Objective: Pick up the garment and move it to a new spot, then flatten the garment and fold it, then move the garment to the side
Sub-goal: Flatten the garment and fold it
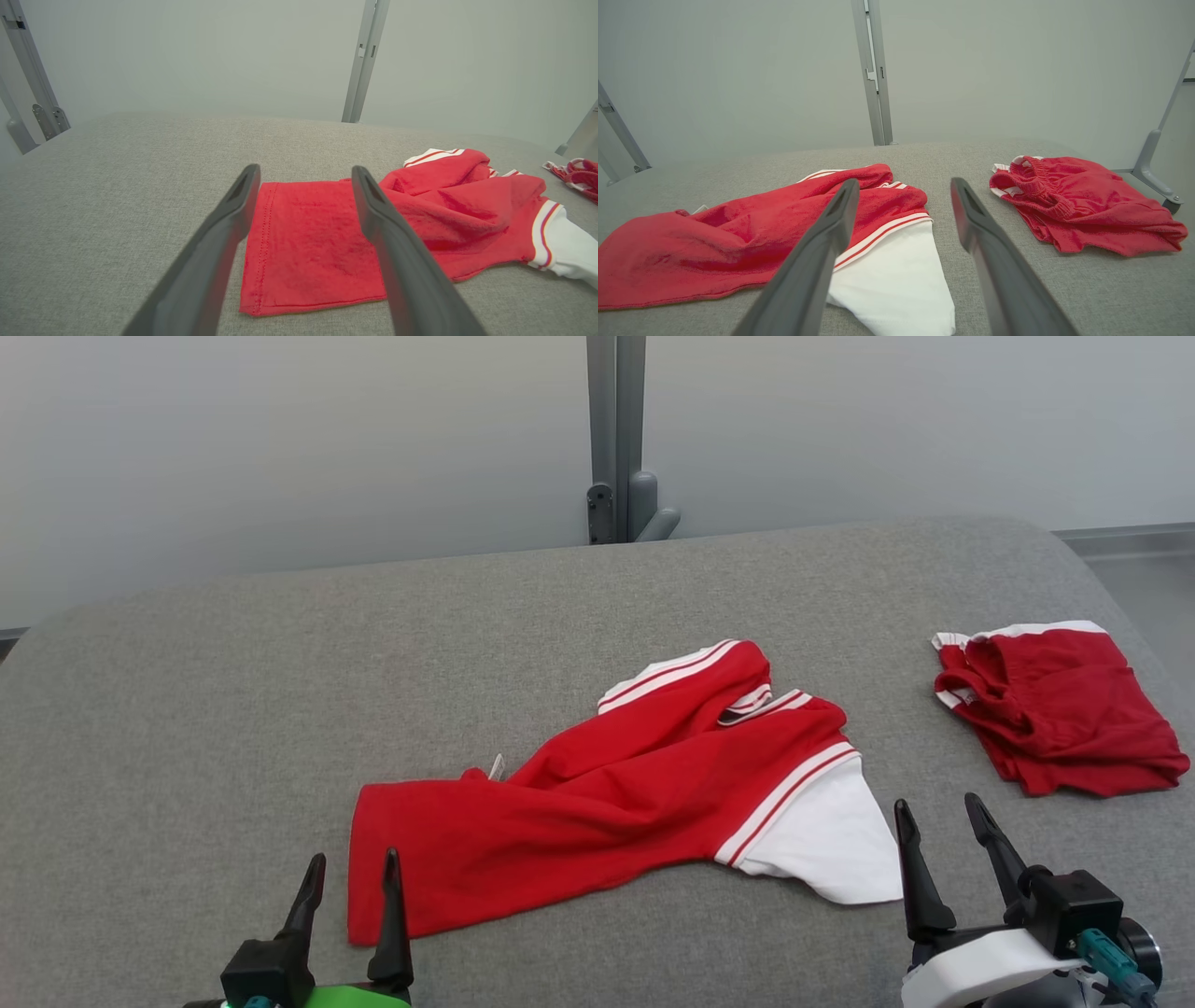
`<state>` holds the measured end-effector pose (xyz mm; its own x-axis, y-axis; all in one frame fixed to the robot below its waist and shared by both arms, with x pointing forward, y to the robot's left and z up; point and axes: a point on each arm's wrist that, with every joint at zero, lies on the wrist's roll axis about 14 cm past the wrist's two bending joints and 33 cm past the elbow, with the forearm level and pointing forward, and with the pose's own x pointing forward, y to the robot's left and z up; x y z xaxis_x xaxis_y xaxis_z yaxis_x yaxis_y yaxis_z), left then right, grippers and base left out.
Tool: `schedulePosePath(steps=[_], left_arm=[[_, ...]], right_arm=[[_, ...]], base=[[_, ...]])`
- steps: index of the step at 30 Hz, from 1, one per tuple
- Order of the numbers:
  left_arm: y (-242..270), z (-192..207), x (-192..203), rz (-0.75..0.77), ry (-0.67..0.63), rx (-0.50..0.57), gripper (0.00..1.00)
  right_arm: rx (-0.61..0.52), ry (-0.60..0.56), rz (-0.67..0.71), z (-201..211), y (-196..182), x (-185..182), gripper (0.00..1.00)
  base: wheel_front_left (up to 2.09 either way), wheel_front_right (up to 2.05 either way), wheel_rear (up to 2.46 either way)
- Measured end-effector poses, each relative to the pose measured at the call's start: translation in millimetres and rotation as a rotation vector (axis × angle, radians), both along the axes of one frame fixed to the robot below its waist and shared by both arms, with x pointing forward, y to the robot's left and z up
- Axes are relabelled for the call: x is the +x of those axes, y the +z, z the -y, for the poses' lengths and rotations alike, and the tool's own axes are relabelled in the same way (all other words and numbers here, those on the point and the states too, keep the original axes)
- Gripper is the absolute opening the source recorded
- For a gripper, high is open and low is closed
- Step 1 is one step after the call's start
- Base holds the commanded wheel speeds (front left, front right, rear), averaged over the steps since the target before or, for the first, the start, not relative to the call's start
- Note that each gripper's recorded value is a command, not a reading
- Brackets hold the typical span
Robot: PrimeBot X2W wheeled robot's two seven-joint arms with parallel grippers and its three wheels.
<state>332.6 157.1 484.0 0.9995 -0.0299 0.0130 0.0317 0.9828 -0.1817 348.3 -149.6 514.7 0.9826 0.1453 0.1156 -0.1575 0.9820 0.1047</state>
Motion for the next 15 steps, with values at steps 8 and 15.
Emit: schedulePosePath(steps=[8,15], left_arm=[[-4,0,0,-0.016,0.004,-0.003,1.00],[-5,-2,2,-0.018,0.012,-0.005,1.00]], right_arm=[[-0.009,0.008,-0.001,-2,0,6,1.00],[-0.011,0.026,-0.004,-9,-1,11,1.00]], base=[[0.00,0.00,0.00],[0.00,0.00,0.00]])
